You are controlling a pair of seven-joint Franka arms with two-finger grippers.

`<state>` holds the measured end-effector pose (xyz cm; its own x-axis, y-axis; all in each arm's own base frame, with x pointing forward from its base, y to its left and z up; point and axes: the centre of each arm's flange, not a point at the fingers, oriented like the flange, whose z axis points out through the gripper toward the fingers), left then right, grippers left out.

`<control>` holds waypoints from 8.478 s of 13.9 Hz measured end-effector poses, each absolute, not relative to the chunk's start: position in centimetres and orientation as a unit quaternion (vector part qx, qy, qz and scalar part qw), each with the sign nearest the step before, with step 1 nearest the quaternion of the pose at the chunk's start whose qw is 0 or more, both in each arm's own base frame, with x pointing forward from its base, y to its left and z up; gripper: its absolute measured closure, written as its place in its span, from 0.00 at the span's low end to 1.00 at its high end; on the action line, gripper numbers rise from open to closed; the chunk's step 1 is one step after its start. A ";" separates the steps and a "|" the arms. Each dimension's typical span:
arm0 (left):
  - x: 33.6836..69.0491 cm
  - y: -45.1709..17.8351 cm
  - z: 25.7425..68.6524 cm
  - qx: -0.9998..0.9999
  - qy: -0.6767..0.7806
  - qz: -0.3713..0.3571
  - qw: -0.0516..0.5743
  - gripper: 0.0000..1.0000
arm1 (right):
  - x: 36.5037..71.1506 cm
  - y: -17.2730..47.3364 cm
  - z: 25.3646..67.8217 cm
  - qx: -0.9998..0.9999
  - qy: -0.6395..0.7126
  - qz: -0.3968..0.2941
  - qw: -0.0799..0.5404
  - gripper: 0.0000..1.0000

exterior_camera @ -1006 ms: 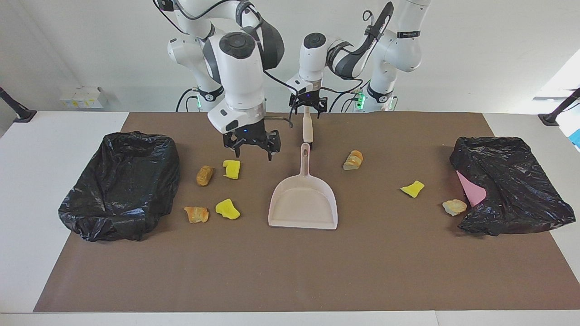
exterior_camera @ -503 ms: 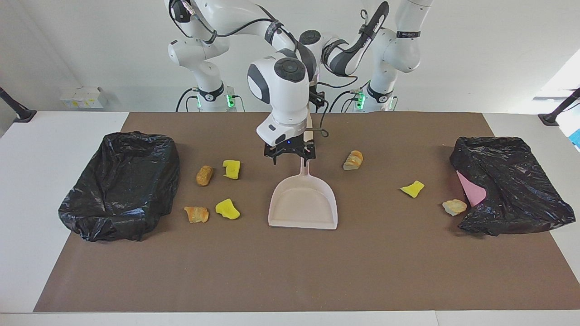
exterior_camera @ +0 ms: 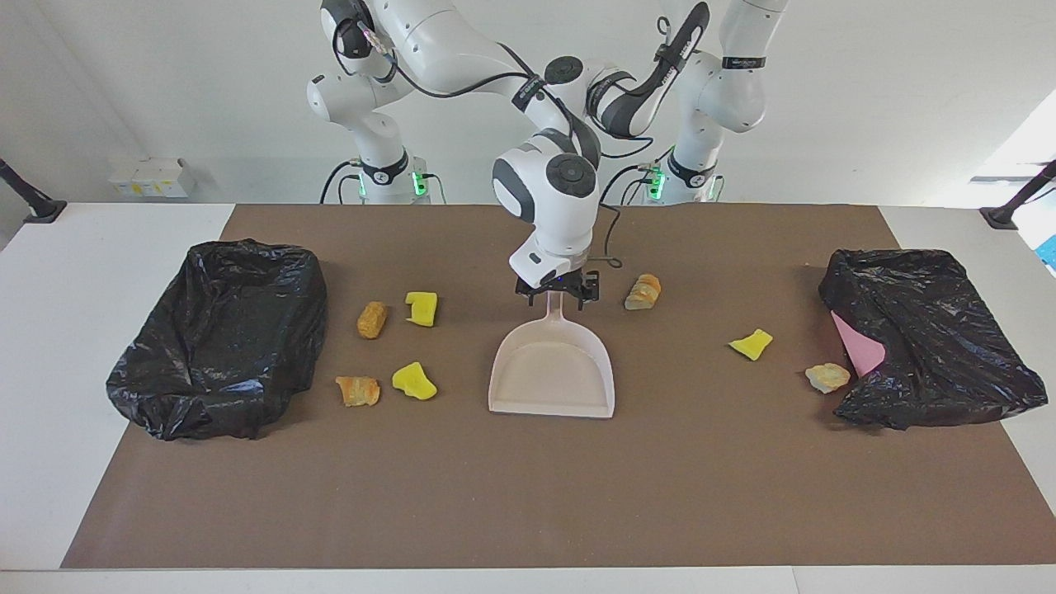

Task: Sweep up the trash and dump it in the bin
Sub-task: 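Grasp the dustpan with the right gripper while the left gripper takes the brush, then sweep the pieces beside the black bag toward the dustpan with the left gripper, then brush the tan and yellow pieces toward the dustpan with the left gripper, then sweep the pieces onto the dustpan held by the right gripper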

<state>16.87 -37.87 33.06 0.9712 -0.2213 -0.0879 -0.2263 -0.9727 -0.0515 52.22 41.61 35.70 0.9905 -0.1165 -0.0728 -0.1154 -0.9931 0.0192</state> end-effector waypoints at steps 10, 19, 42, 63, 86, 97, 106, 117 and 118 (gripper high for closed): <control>20.2 -32.7 38.1 -0.996 0.045 0.060 0.050 0.74 | 50.9 40.5 34.5 0.995 -0.072 -0.064 0.006 0.68; 32.3 -21.7 39.3 -0.996 -0.046 0.031 0.067 0.74 | 51.1 40.3 34.5 0.995 -0.074 -0.064 0.007 0.68; 53.1 2.8 33.7 -0.991 0.044 0.020 0.129 0.74 | 51.7 39.5 34.5 0.997 -0.049 -0.062 0.006 0.68; 55.9 7.0 37.5 -0.995 0.038 0.014 0.093 0.74 | 56.2 31.2 33.8 0.849 0.513 -0.077 0.100 0.68; 52.0 -8.8 41.1 -0.991 0.058 0.120 -0.029 0.74 | 56.5 30.8 33.7 0.807 0.578 -0.082 0.096 0.68; 45.0 -10.8 34.5 -0.994 -0.043 0.102 -0.009 0.74 | 58.2 29.1 34.2 0.661 0.726 -0.096 0.161 0.68; 44.4 -22.4 33.0 -0.993 -0.051 0.072 -0.077 0.74 | 58.2 28.3 33.9 0.677 0.713 -0.107 0.145 0.68; 42.4 -37.0 33.6 -0.989 0.031 0.033 -0.142 0.74 | 59.3 26.2 33.6 0.694 0.699 -0.097 0.144 0.68; 42.7 -37.1 34.1 -0.988 0.027 0.032 -0.148 0.74 | 59.3 26.1 33.6 0.694 0.699 -0.097 0.143 0.68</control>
<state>42.70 -37.10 34.14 0.9965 -0.0634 -0.0549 -0.0445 -0.9547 0.2944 59.29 26.12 33.58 0.0039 0.9424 -0.3346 0.9978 0.0186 0.0640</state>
